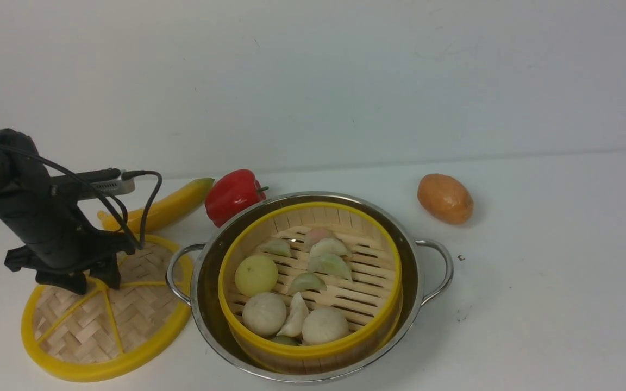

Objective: Place the steamer in the pot on the white table, and put the lid on the steamer.
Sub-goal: 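Grasp the bamboo steamer lid lying on the table by its centre knob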

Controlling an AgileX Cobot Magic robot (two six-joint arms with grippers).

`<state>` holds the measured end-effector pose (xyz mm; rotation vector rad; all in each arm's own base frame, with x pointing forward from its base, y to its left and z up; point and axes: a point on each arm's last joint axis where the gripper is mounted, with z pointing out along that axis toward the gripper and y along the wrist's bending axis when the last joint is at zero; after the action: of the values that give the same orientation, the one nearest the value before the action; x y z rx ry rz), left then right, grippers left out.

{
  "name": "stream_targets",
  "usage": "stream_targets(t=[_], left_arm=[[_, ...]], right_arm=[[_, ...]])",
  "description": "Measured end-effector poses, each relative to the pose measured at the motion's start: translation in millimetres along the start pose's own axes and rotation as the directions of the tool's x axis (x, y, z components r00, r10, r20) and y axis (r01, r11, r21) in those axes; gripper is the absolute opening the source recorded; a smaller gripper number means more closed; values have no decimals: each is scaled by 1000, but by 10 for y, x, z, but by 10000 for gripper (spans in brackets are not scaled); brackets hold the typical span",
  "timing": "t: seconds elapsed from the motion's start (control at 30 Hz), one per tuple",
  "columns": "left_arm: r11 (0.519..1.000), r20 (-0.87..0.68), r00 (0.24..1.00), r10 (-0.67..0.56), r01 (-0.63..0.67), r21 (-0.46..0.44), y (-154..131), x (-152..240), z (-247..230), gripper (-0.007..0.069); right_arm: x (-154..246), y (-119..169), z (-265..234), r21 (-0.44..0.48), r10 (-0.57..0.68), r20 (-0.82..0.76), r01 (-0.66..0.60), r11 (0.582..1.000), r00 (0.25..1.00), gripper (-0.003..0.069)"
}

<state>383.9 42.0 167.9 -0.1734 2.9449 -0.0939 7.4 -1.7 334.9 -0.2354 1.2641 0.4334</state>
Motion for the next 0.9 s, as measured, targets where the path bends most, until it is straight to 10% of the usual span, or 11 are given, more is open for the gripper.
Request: stream_targets(t=[0.13,0.9], left_arm=[[1000,-5,1000,17,-17,-7,-29,0,-18,57],[989,61,997,48,-39,-140,17,149,-1026,66]], right_arm=[[1,0,0,0,0,-1,0,1000,1000,-9],[13,-1,0,2,7,-14,-7,1000,1000,-9]])
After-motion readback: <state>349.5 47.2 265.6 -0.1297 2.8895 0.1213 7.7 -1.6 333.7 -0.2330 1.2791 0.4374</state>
